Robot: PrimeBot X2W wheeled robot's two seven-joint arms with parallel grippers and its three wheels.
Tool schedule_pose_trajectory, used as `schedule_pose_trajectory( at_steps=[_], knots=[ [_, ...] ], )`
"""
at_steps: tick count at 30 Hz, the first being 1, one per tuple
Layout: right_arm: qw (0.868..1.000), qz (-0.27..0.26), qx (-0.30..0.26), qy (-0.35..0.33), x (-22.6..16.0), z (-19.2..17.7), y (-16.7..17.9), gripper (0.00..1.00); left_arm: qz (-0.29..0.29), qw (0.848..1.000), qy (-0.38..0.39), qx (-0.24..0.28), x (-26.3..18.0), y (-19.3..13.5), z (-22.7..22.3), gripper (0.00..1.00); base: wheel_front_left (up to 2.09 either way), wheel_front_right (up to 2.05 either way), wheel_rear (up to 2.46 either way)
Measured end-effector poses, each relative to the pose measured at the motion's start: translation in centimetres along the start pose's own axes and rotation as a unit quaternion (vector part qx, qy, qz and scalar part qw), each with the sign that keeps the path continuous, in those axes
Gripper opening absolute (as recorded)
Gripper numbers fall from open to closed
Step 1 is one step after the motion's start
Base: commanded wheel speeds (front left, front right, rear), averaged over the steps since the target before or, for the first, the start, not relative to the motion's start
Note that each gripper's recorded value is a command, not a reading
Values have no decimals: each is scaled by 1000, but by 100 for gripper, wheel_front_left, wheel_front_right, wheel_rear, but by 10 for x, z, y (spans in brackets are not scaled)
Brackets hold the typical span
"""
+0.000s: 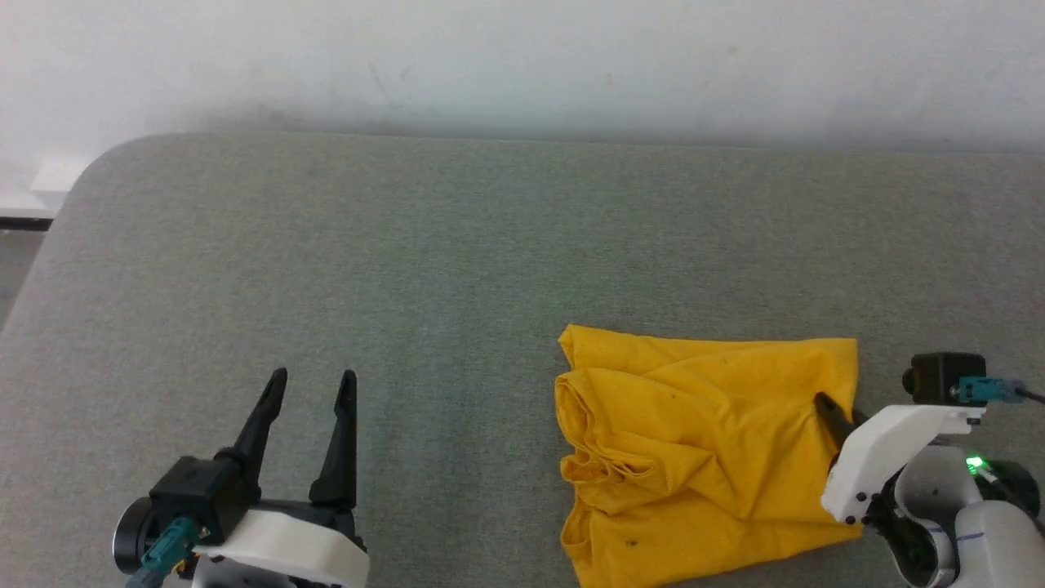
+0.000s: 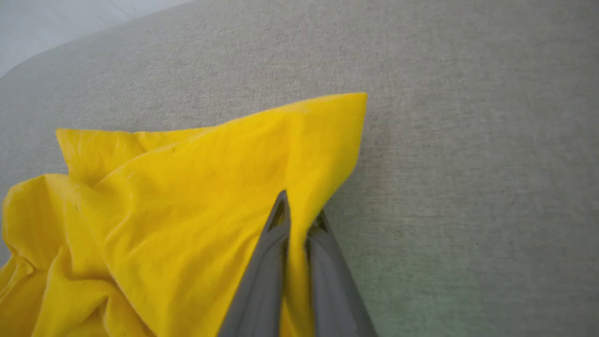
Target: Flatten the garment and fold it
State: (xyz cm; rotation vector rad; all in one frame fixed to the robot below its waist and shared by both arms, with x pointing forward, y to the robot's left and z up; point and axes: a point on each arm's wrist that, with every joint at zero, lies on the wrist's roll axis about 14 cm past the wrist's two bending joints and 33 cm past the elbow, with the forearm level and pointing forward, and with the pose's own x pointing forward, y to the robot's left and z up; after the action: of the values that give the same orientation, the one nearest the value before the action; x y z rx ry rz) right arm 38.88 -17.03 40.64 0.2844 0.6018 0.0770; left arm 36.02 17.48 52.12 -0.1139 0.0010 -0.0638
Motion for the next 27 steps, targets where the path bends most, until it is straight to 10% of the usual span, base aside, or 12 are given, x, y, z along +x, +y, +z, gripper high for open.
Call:
schedule_pose_trajectory(
  at_steps=[13,27],
  knots=[
    [978,-148,-139,-40,-53,87,-89,0,-100,995,-10,0,47,-56,2,100,0,0,0],
    [917,-283,-281,-7,-61,159,-182,0,-155,987,-13,45,117,-66,-14,100,0,0,0]
  ],
)
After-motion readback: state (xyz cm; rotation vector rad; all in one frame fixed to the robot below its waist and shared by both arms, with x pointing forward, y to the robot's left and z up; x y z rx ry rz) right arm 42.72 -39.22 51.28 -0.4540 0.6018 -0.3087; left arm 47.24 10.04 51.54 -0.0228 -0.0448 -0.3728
